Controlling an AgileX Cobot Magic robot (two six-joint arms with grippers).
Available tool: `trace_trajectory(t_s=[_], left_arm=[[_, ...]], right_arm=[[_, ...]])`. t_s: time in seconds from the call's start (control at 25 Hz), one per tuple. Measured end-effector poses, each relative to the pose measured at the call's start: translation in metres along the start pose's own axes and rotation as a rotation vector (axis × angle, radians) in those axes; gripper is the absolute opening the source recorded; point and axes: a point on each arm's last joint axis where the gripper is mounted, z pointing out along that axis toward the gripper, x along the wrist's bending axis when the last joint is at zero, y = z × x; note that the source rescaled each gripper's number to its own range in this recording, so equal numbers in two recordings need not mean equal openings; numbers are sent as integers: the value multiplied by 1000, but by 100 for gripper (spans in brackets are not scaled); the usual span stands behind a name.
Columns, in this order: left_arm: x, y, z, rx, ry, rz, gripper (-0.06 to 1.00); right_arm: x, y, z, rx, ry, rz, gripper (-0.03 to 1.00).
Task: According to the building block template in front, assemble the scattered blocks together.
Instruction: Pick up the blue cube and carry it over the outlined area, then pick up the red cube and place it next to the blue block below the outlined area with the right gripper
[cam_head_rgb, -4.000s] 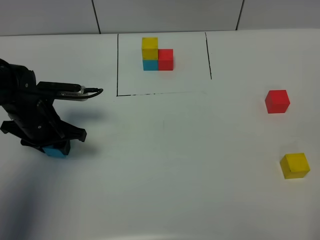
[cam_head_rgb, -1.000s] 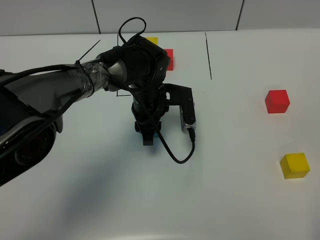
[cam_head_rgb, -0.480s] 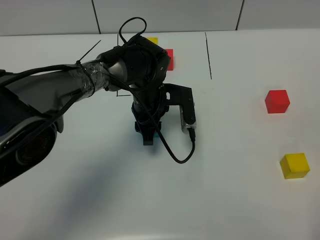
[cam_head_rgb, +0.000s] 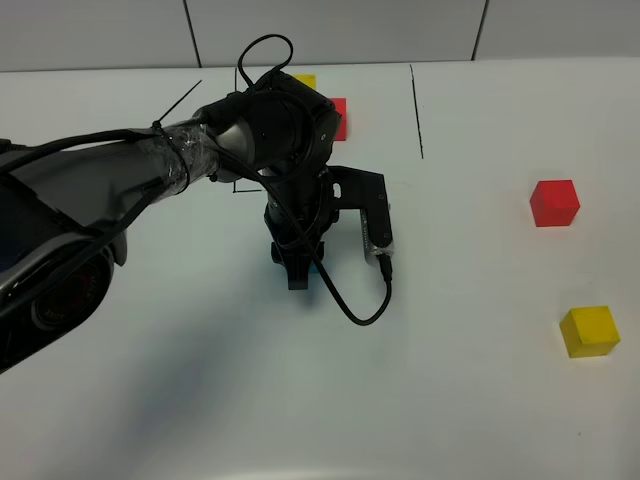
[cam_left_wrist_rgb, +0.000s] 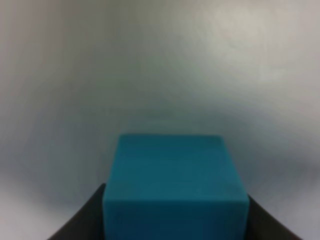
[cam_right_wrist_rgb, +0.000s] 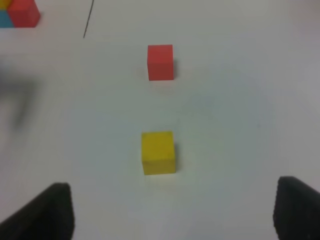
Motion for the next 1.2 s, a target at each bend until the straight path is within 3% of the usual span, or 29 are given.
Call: trace_trajectory(t_s=[0.16, 0.28, 0.64, 0.76, 1.0, 1.2], left_arm=[[1, 1, 0, -9, 10, 0, 3], [2, 2, 2, -19, 18, -2, 15], [3, 3, -2, -37, 30, -43, 80], [3, 3, -17, -60, 53, -85, 95], [0, -5, -66, -101, 94, -207, 100], [6, -32, -99, -103, 90, -419, 100]], right_arm=[[0, 0, 0, 0, 0, 5, 65], [0, 0, 0, 0, 0, 7, 65], [0, 0, 0, 0, 0, 9, 65], [0, 0, 0, 0, 0, 11, 65], [0, 0, 0, 0, 0, 11, 65], [0, 0, 0, -1, 0, 11, 65]])
